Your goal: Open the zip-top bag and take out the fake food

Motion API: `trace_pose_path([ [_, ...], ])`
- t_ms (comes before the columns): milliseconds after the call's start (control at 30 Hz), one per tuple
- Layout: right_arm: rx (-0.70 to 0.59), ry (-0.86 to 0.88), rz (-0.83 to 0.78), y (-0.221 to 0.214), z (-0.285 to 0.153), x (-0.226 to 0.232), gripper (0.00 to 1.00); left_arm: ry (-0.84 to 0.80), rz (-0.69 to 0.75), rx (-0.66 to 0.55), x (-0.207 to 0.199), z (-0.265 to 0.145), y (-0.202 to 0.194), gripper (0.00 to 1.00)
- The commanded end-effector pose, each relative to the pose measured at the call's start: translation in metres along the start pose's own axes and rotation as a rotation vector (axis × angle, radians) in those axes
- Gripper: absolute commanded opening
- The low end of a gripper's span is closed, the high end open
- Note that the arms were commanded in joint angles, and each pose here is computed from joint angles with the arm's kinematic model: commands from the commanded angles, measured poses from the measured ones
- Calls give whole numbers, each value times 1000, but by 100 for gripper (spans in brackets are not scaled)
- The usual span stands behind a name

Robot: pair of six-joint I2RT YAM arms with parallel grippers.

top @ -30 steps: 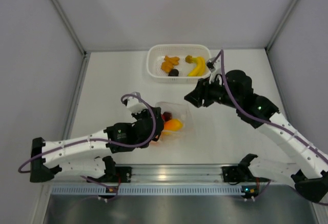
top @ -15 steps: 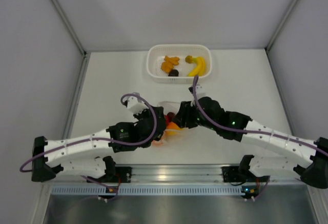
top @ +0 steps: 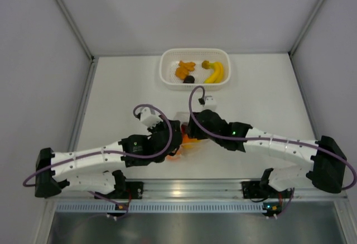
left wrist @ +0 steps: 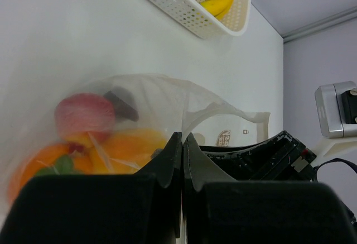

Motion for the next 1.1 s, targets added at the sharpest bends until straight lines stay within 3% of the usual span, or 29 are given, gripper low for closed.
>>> trace_pose_path([
  [0,-42,-89,-7,8,6,-18,49,-16,-41,13,-2,-2,-1,0],
  [433,0,-309,-279,68,26,-76,50,-7,-102,52,-10,2,-18,0],
  [533,38,-207,-313,69,25,-61,49,6,-104,52,-8,5,-25,0],
  [733,156,49,-199,38,16,-29,47,33,-167,5,8,12,-30,0],
  [967,125,64,14,3,10,-28,49,0,-204,-58,13,6,-34,0],
  [1067,130,20,20,-7,15,-34,51,-2,-209,-57,12,6,-39,0],
])
Point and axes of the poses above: each gripper's point midway between its finger pads, its own z axis out along the fingers, its own x axis along the line the jaws close on, y = z × x, the point moved 4 cm from there along -z, back along the fingers, and after that the axes turned 11 degrees about -z, right-handed, at the moved point
